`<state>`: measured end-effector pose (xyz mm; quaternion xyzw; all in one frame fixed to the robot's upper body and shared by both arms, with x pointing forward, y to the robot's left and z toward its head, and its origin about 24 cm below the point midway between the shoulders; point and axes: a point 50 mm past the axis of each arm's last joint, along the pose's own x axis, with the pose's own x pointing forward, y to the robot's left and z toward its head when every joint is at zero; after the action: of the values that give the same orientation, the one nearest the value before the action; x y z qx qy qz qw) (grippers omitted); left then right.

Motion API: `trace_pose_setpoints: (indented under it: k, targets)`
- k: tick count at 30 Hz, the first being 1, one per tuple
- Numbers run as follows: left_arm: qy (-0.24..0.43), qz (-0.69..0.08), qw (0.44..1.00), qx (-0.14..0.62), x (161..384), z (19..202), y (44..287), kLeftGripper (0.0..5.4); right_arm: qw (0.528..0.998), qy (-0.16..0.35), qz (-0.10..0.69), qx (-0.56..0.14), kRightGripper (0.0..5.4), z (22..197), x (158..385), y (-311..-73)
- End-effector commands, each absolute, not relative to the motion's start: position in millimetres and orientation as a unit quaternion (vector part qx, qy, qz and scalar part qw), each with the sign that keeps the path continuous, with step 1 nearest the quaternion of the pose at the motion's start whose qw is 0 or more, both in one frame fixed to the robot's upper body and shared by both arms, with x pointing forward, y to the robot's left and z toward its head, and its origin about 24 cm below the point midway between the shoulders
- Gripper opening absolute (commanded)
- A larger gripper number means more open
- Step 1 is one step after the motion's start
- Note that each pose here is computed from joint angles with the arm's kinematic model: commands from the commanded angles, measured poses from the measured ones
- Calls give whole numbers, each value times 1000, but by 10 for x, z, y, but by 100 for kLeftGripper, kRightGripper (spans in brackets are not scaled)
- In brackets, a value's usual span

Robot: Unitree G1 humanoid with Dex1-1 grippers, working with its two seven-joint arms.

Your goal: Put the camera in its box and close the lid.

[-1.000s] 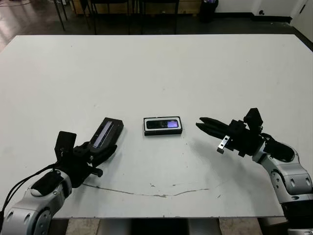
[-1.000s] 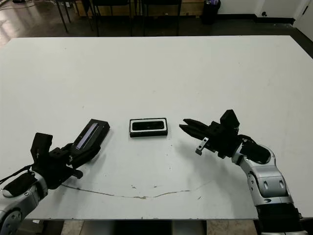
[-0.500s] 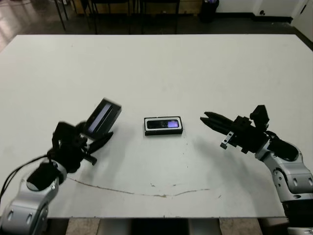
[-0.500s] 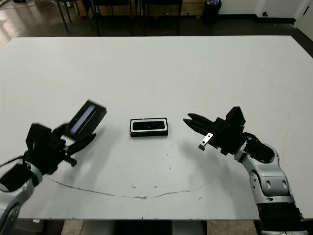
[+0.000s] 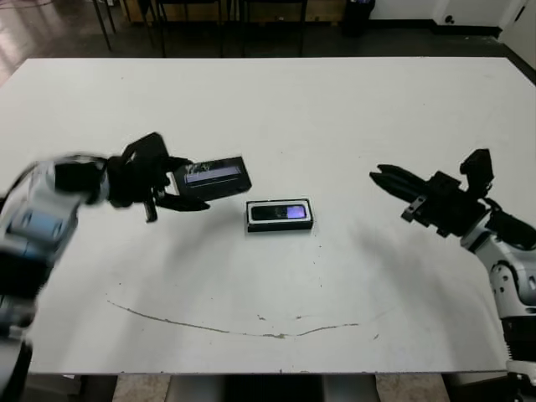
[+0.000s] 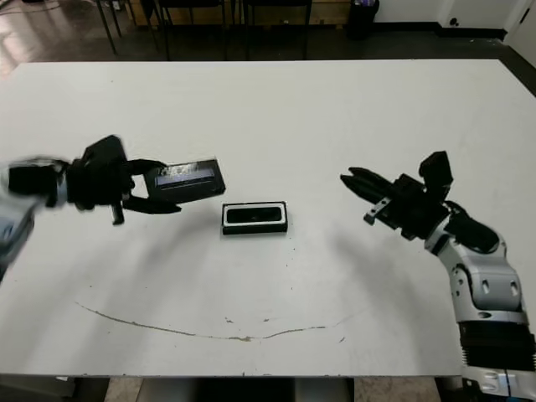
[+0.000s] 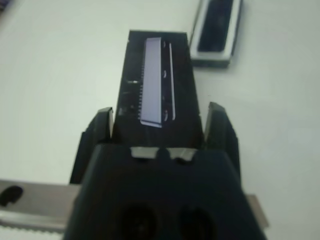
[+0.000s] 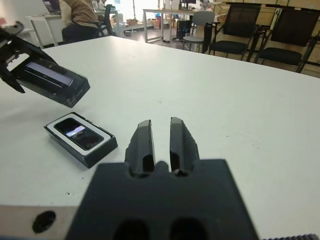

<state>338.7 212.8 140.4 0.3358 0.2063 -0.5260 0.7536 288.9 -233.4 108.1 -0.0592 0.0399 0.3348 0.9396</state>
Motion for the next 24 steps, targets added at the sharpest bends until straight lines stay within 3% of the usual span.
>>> trace_pose_setpoints:
  k: [1, 12, 18, 24]
  targets:
    - [229, -548, 737, 321, 3477, 1313, 2078, 142, 940, 65, 328, -70, 0, 1040, 2877, -2365]
    - [225, -594, 726, 264, 3553, 1155, 1909, 142, 935, 69, 339, -74, 0, 972, 2888, -2365]
    - [194, -589, 765, 174, 3559, 1116, 1953, 109, 930, 68, 354, -79, 0, 953, 2897, -2372]
    - [198, -546, 800, 148, 3575, 1088, 2105, 109, 927, 75, 360, -70, 0, 929, 2892, -2379]
